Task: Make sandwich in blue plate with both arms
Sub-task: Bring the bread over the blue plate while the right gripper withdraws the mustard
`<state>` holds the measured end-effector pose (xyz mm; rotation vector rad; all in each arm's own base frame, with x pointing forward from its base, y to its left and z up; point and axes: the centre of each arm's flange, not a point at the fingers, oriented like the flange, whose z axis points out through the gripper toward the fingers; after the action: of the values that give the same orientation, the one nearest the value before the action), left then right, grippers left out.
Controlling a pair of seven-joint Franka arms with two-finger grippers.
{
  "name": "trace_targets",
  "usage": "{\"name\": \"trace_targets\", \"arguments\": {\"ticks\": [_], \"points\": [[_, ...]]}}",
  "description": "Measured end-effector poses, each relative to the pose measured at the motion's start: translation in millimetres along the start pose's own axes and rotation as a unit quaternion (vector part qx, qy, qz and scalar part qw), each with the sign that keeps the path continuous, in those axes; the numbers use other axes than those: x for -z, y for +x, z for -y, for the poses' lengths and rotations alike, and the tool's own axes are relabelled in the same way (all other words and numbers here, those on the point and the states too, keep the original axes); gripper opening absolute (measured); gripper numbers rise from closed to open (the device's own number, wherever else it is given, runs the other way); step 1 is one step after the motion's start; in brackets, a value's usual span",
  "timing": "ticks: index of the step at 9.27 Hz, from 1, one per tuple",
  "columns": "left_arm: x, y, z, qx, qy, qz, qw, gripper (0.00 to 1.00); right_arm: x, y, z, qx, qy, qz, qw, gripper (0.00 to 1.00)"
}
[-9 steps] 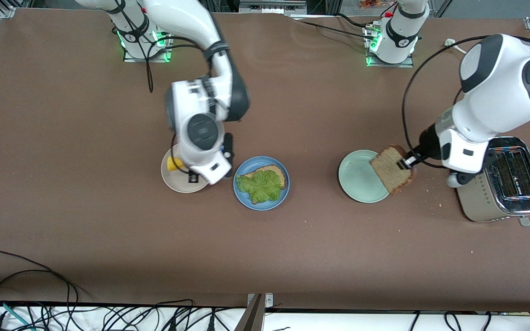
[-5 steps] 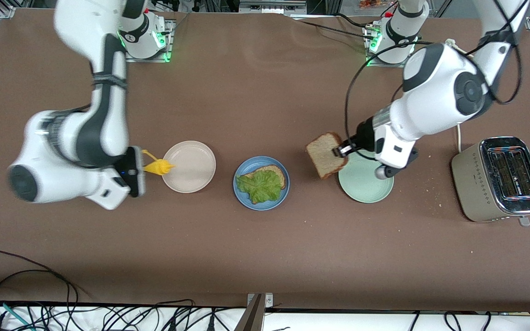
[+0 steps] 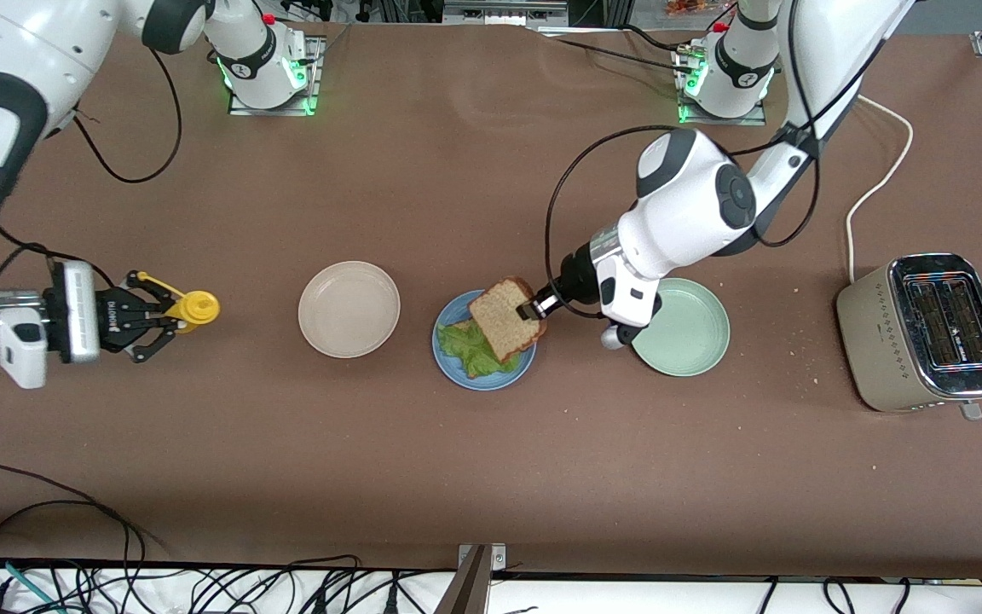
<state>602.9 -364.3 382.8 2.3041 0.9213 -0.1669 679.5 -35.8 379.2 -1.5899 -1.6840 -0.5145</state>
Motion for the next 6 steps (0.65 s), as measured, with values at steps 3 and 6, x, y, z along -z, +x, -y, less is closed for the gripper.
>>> {"name": "trace_targets", "arguments": {"ticks": [3, 6], "points": [[-35.2, -2.2, 5.7, 0.003, -0.040, -0.013, 0.999, 0.09, -24.2, -56.0, 11.7, 0.071, -0.024, -0.119, 0.990, 0.06], [-67.3, -21.1, 28.3, -0.007, -0.035, -0.013, 0.999, 0.09, -78.9, -111.6, 11.7, 0.104, -0.030, -0.228, 0.968, 0.06]]}}
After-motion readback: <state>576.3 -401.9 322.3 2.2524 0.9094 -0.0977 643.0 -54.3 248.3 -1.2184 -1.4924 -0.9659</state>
